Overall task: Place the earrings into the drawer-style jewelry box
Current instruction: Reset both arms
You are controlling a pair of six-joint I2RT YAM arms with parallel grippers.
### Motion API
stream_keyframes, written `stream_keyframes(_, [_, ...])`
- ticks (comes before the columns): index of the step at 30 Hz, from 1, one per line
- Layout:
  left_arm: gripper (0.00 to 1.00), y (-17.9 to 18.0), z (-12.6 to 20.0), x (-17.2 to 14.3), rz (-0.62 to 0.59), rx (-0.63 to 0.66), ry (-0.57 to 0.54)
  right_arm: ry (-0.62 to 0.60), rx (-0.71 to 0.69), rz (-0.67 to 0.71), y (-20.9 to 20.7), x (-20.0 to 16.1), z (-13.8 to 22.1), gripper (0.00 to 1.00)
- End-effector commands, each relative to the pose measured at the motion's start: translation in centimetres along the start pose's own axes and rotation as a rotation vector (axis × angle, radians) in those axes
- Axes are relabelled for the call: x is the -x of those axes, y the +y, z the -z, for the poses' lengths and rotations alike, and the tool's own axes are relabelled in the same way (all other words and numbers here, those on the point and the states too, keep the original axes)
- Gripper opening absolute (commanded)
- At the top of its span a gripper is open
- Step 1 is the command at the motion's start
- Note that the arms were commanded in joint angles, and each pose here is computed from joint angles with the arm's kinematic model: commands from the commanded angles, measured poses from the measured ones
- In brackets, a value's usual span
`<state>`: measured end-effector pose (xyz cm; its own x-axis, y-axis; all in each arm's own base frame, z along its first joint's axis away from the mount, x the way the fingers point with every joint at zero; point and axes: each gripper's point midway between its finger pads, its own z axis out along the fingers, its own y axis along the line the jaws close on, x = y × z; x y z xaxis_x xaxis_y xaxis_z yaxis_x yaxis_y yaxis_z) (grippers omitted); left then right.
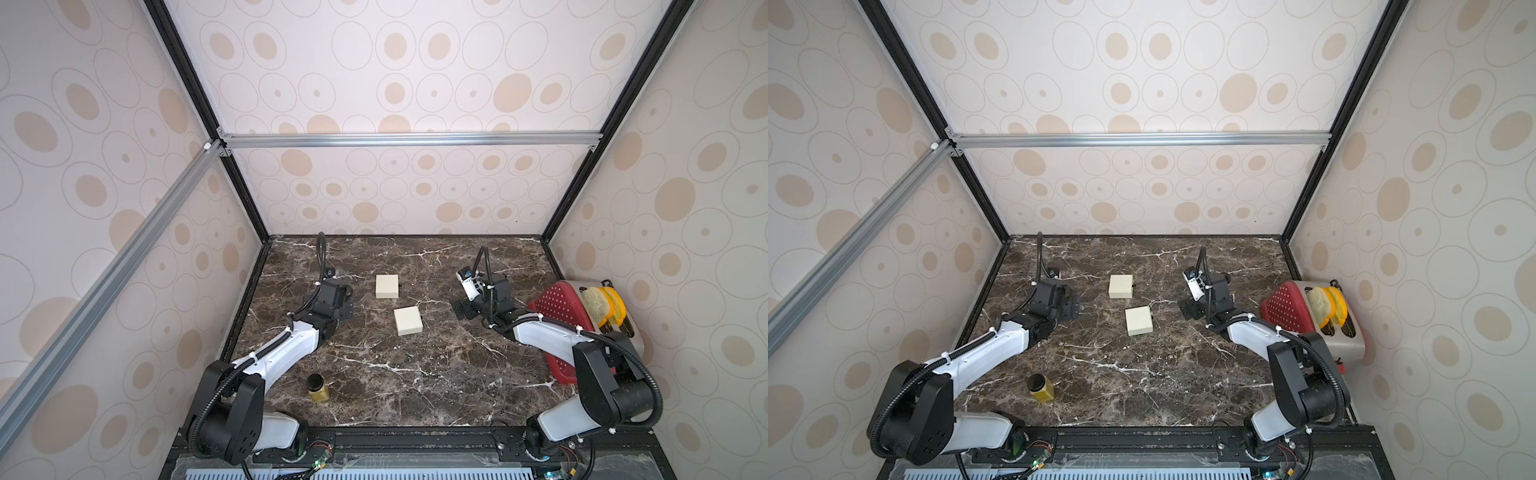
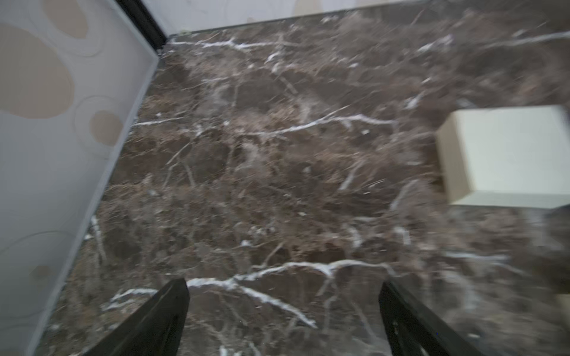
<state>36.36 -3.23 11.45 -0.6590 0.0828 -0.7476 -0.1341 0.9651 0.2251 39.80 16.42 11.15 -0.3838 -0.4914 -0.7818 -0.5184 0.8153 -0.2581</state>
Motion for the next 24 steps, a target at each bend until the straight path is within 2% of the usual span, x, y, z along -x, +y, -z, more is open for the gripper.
stream_keyframes(1, [0.96,1.8,0.0,3.8,-0.062,0.032,-0.16,-0.059,-0.123,0.101,-3.1,1.5,0.4,0.99])
stream_keyframes(4, [0.96,1.5,-0.7,3.4,-0.168,0.028,-0.173,-0.057,-0.18,0.111,-4.0,0.4,1.5,0.99])
stream_keyframes(6, [0.95,1.2,-1.5,2.8,-0.181,0.009,-0.176,-0.061,-0.221,0.116,-4.6,-0.9,2.2,0.99])
stream_keyframes(10, [0.95,0.5,-2.6,1.9,-0.172,-0.018,-0.229,-0.171,-0.278,0.101,-5.7,-0.5,3.8,0.99])
stream_keyframes(15, [0.97,0.4,-2.8,1.8,-0.217,-0.015,-0.308,-0.129,-0.302,0.072,-5.6,-2.8,5.9,0.99])
stream_keyframes(19, [0.98,1.5,-3.2,2.0,-0.169,0.001,-0.321,-0.109,-0.343,0.017,-6.3,-5.2,6.3,0.99])
stream_keyframes(24, [0.99,4.9,-3.5,1.4,0.016,0.011,-0.352,-0.171,-0.398,-0.023,-8.0,-6.6,5.9,0.99])
